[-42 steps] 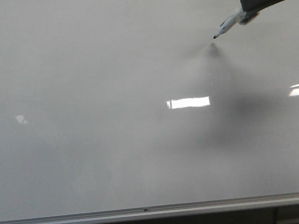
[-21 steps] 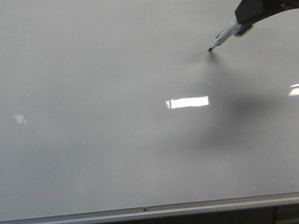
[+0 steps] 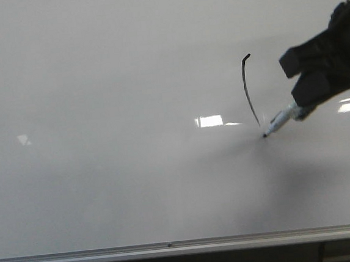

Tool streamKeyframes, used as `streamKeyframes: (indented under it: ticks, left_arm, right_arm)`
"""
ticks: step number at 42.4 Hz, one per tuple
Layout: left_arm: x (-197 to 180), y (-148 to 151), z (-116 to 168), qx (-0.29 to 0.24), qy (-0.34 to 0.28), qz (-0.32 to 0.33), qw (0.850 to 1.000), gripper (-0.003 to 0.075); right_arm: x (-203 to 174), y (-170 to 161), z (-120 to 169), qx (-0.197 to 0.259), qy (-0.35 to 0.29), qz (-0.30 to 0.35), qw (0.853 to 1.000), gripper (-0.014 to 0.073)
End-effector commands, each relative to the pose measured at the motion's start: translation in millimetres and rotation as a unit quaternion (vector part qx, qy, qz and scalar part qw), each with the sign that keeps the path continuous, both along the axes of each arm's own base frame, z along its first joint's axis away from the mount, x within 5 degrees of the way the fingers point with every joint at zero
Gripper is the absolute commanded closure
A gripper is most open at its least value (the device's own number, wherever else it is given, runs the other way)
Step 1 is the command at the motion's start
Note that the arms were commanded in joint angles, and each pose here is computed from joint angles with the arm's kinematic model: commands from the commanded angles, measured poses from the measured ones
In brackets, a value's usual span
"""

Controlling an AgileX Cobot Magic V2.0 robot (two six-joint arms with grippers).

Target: Write number 1 on whiteboard

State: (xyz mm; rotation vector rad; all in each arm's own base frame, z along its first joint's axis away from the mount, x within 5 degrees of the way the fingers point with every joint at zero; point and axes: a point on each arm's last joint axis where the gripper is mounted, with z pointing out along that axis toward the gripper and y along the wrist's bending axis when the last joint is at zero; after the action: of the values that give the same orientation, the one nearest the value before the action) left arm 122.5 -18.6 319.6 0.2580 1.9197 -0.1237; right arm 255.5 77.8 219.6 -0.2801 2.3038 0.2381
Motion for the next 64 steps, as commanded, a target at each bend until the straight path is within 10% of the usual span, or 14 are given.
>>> streamKeyframes:
  ticks: [1, 26, 44, 64]
  left_arm:
    - [2.2, 2.2, 15.0, -0.017, -0.045, 0.019, 0.999, 0.0741]
    - [2.2, 2.2, 15.0, -0.017, -0.045, 0.019, 0.999, 0.0741]
    - [2.2, 2.2, 15.0, -0.017, -0.045, 0.019, 0.999, 0.0741]
    - [2.2, 2.2, 15.0, -0.017, -0.045, 0.019, 0.999, 0.0741]
  right_arm:
    - [-3.1, -2.8, 17.8, 0.007, -0.041, -0.005, 0.999, 0.0653]
    - [-58.5, -21.8, 163.9, 0.057, -0.270, 0.003, 0.961, 0.0653]
    - [-101.6, -57.2, 178.4, 0.032, -0.323, -0.071, 0.943, 0.0653]
    - [-149.7, -63.4, 118.6, 0.063, -0.344, -0.091, 0.932, 0.0653]
